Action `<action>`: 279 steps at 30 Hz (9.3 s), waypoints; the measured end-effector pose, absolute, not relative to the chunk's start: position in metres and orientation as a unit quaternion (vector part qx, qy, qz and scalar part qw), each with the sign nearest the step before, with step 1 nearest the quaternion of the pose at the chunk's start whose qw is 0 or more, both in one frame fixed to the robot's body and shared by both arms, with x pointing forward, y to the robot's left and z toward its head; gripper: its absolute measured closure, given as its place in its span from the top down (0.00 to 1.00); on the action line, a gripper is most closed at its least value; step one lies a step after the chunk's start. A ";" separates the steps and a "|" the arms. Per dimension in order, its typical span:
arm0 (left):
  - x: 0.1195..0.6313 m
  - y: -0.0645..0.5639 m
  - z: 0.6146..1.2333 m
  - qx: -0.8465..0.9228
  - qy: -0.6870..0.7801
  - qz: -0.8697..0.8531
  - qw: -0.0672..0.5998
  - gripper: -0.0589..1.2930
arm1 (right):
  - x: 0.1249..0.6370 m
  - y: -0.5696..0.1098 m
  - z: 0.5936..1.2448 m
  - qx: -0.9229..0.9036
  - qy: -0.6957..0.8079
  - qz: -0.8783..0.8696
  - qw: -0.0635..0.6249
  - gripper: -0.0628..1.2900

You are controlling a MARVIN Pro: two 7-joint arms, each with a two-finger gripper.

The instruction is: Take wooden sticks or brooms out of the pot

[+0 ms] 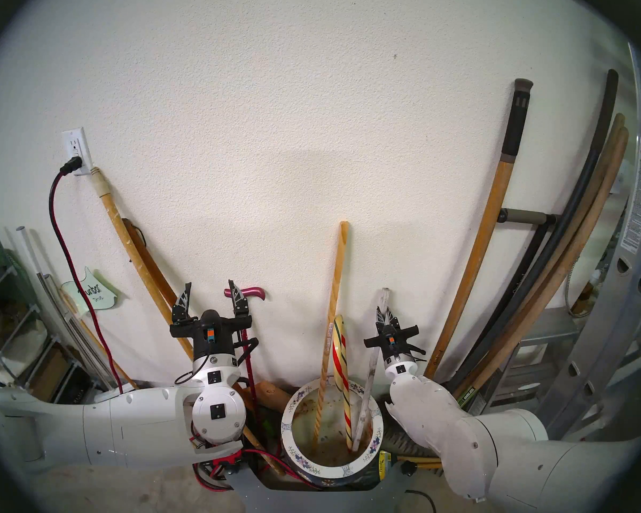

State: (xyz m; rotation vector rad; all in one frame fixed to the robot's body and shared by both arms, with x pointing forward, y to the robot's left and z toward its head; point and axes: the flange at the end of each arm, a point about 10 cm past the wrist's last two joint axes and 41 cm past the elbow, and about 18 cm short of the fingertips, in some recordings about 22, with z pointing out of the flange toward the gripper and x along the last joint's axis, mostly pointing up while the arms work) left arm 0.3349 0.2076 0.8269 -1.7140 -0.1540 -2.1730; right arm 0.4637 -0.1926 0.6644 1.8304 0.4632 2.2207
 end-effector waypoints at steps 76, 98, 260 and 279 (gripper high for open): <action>0.335 0.208 0.827 -0.608 -0.055 -0.770 0.184 0.96 | 0.462 -0.305 0.873 0.477 0.095 0.863 0.137 0.11; 0.335 0.208 0.827 -0.608 -0.054 -0.771 0.184 0.96 | 0.432 -0.303 0.832 0.601 0.054 0.793 0.085 0.11; 0.335 0.208 0.827 -0.608 -0.054 -0.771 0.184 0.96 | 0.353 -0.305 0.709 0.609 0.105 0.785 0.040 0.94; 0.335 0.208 0.827 -0.608 -0.054 -0.771 0.184 0.96 | 0.342 -0.308 0.710 0.603 0.097 0.792 0.011 0.94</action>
